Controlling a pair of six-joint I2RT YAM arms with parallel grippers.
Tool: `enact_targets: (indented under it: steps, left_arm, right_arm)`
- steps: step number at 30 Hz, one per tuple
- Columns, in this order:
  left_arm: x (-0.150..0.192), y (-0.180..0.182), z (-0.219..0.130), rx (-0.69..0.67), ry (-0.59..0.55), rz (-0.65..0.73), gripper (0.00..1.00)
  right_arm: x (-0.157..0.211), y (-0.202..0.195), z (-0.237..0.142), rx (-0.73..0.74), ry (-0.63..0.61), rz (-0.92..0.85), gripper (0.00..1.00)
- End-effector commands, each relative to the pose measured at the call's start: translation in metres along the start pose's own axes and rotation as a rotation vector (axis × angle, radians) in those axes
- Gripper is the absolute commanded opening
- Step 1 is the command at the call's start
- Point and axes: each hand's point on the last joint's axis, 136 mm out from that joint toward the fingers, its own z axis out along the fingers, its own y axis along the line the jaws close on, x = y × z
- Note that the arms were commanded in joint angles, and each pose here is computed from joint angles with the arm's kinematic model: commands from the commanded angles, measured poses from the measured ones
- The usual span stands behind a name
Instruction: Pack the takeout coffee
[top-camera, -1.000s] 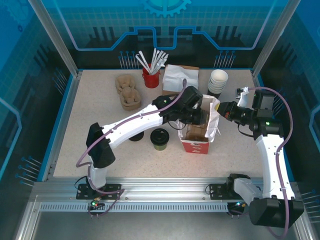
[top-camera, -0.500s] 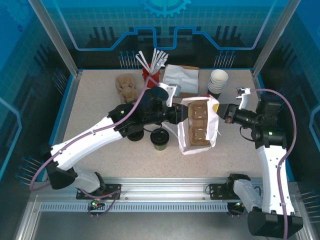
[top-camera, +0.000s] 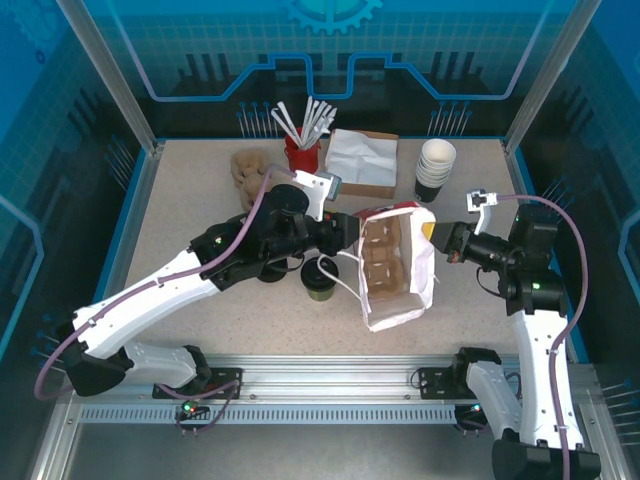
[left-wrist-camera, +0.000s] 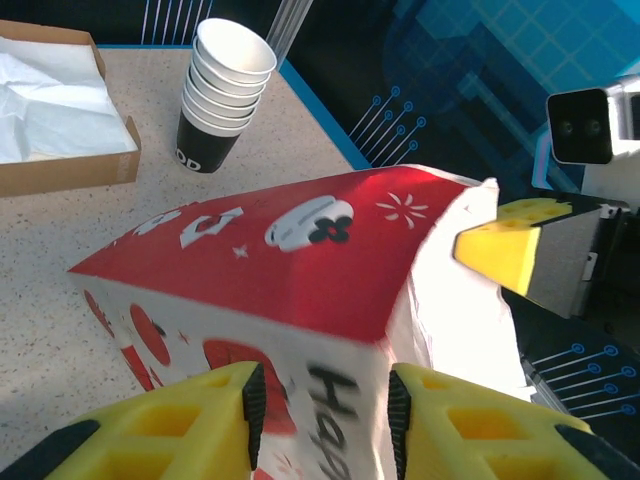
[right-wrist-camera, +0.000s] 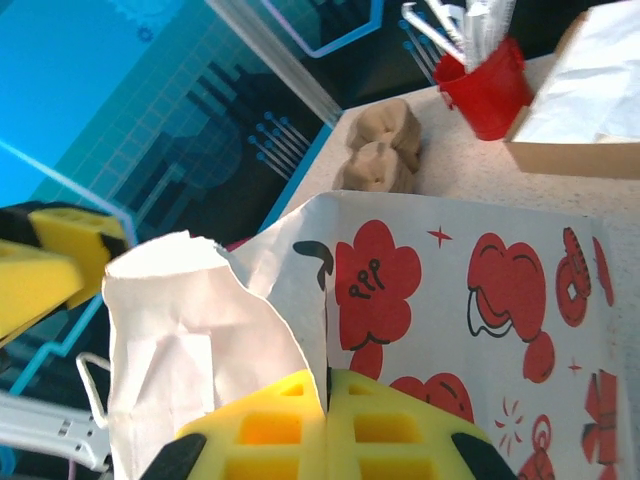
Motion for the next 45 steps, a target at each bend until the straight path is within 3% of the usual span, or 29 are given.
enact_targets:
  steps: [1, 7, 12, 19, 24, 31, 36, 45]
  left_arm:
    - [-0.013, 0.0, -0.009, -0.004, -0.05, 0.036, 0.41]
    - [-0.013, 0.019, -0.007, -0.071, -0.045, 0.05, 0.44]
    - [0.003, 0.057, 0.002, -0.173, -0.015, 0.02, 0.47]
    - [0.055, 0.114, 0.023, -0.319, 0.094, 0.017, 0.56]
    - [0.091, 0.139, 0.03, -0.377, 0.164, 0.027, 0.71]
    - [0.133, 0.151, 0.035, -0.377, 0.288, 0.051, 0.86]
    - [0.149, 0.155, 0.038, -0.44, 0.374, 0.114, 0.86]
    - [0.162, 0.157, 0.044, -0.504, 0.425, 0.169, 0.87]
  right_arm:
    - [-0.008, -0.012, -0.005, 0.107, -0.033, 0.084, 0.0]
    - [-0.013, -0.031, -0.004, 0.199, -0.041, 0.224, 0.0]
    - [-0.016, -0.043, 0.003, 0.23, -0.004, 0.339, 0.0]
    - [-0.02, -0.055, 0.013, 0.234, 0.033, 0.426, 0.0]
    - [-0.018, -0.064, 0.016, 0.231, 0.041, 0.45, 0.0]
    - [-0.02, -0.076, 0.01, 0.242, 0.026, 0.47, 0.0]
    - [-0.02, -0.083, 0.005, 0.255, 0.021, 0.486, 0.0]
    - [-0.02, -0.086, 0.001, 0.26, 0.02, 0.488, 0.0]
